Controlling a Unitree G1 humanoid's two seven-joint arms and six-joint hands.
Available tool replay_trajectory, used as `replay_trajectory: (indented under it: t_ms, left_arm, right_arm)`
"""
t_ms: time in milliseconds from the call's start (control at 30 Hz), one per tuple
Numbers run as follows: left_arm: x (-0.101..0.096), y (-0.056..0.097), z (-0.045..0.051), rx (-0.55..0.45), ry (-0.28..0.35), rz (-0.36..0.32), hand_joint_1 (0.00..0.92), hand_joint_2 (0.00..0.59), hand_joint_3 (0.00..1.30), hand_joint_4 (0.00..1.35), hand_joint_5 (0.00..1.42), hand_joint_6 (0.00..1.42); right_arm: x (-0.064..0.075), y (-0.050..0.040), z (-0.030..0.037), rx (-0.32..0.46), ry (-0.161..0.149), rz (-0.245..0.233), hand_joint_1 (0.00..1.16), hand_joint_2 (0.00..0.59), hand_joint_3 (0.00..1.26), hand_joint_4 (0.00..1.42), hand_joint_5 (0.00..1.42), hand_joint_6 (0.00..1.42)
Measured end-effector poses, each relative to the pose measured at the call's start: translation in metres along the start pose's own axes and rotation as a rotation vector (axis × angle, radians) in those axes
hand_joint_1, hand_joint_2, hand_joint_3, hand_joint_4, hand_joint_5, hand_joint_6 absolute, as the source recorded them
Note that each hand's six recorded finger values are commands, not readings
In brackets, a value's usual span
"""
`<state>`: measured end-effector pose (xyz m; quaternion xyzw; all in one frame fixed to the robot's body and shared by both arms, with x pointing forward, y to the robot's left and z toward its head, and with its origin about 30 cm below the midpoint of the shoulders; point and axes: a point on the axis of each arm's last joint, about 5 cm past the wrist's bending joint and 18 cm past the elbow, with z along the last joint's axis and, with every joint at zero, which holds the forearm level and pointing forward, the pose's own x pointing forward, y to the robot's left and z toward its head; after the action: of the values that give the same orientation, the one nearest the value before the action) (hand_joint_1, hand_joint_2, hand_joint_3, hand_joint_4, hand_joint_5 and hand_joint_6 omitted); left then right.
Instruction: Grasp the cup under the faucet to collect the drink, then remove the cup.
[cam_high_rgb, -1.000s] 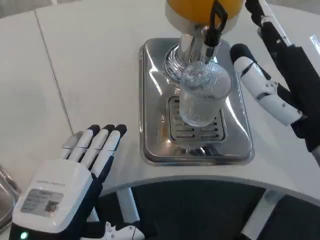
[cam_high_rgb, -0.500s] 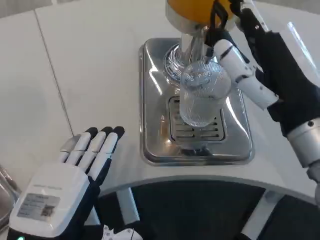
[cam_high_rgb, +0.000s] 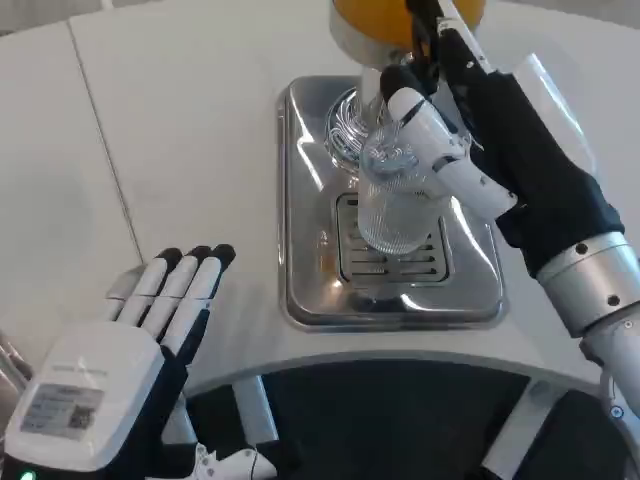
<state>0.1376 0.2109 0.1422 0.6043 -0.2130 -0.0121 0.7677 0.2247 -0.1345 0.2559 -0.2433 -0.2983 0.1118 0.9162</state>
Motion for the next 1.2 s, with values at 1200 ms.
replay_trajectory:
  t_ms: [1200]
  left_arm:
    - [0.017, -0.008, -0.002, -0.043, -0.004, 0.027, 0.0, 0.003, 0.0, 0.0, 0.0, 0.06]
  right_arm:
    - [0.0, -0.0072, 0.0484, -0.747, 0.059, 0.163, 0.0, 0.482, 0.06, 0.0, 0.0, 0.05]
